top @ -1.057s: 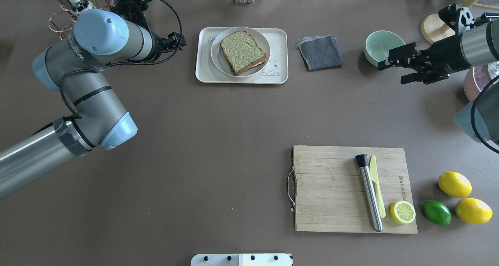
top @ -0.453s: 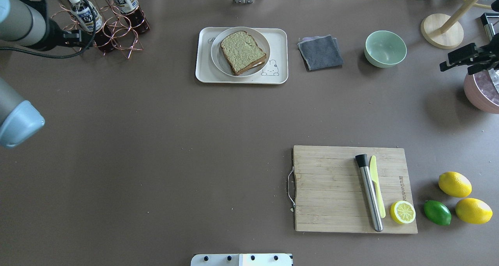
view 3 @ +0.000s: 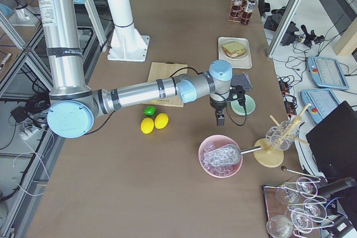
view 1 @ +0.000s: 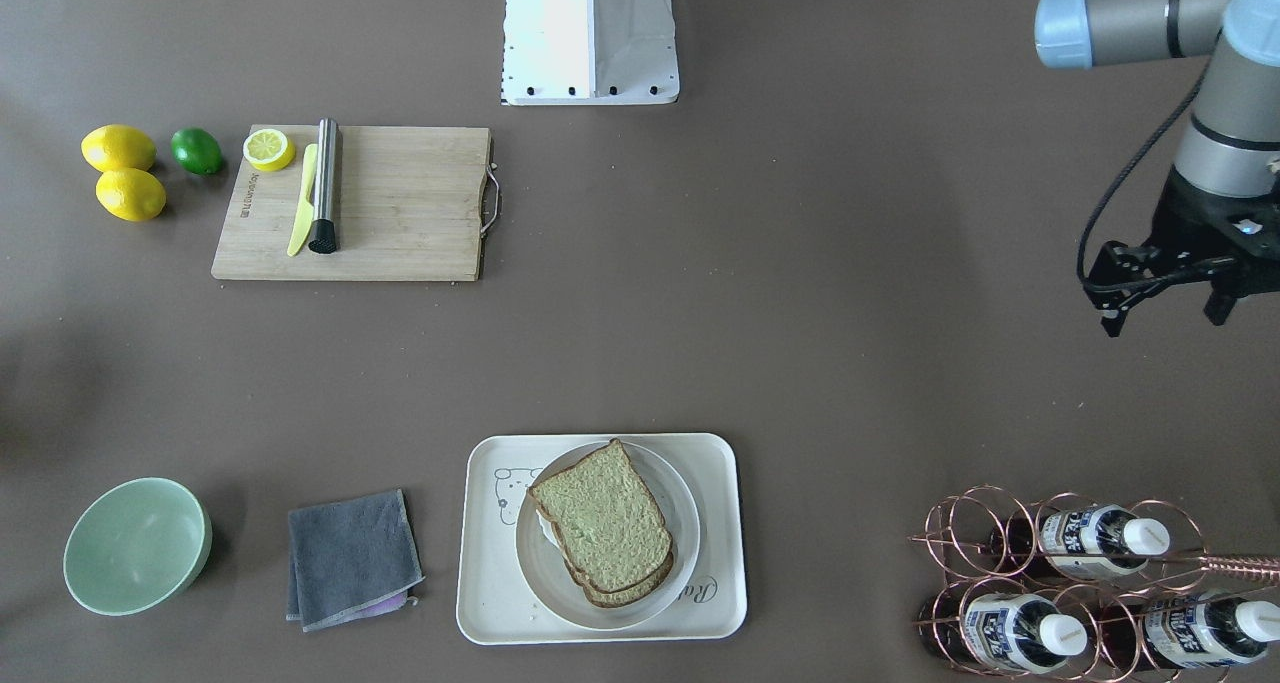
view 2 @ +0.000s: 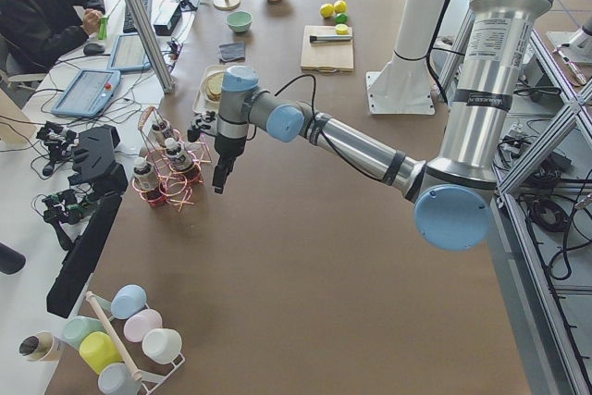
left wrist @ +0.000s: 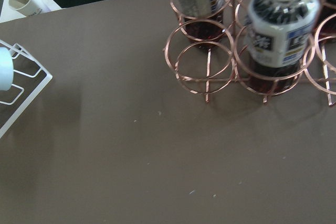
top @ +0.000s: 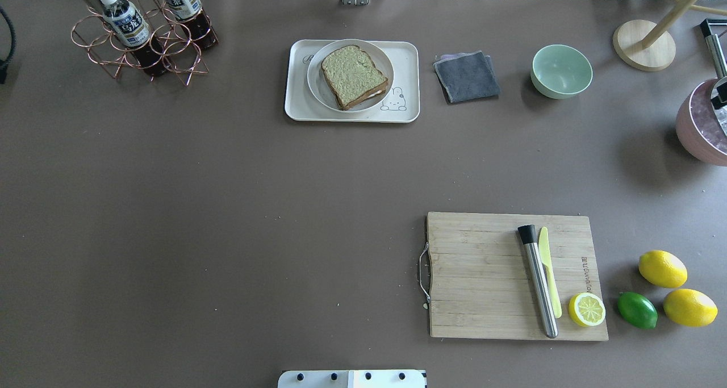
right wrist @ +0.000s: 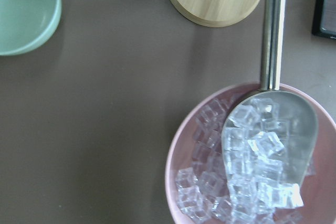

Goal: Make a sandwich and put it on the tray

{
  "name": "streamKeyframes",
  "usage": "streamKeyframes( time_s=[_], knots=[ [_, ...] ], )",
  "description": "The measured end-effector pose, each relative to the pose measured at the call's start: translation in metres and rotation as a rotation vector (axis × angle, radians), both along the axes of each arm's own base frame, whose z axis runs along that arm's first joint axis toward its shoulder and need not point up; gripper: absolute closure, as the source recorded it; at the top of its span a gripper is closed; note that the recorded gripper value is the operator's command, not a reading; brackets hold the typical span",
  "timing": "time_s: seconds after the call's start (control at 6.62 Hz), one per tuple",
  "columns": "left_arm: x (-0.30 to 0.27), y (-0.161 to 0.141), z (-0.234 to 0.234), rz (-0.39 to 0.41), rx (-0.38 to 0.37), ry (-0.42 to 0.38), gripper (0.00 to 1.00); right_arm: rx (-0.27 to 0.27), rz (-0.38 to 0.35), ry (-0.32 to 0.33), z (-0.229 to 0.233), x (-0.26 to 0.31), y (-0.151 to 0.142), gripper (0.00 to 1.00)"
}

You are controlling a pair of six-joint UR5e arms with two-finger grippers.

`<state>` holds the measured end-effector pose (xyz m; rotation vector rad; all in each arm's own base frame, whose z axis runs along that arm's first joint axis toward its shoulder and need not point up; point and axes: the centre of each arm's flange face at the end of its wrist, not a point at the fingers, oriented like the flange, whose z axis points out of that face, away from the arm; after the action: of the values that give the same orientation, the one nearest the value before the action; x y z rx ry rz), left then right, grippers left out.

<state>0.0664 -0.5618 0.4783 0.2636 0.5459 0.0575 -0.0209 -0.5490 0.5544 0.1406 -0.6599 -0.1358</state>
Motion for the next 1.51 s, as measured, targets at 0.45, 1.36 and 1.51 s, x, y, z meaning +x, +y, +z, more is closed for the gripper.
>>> streamKeyframes(
  time_s=[0.45, 1.36, 1.51],
  knots=[
    [-0.089, 0.007, 0.066, 0.069, -0.042, 0.157, 0.02, -0.054, -0.051, 0.027, 0.056, 0.072, 0.009, 0.0],
    [-0.13, 0.041, 0.11, 0.011, -0.116, 0.275, 0.02, -0.094, 0.016, -0.059, 0.076, 0.112, 0.025, 0.0],
    [-0.132, 0.043, 0.112, 0.006, -0.12, 0.283, 0.02, -0.098, 0.021, -0.06, 0.079, 0.113, 0.03, 0.0]
  ],
)
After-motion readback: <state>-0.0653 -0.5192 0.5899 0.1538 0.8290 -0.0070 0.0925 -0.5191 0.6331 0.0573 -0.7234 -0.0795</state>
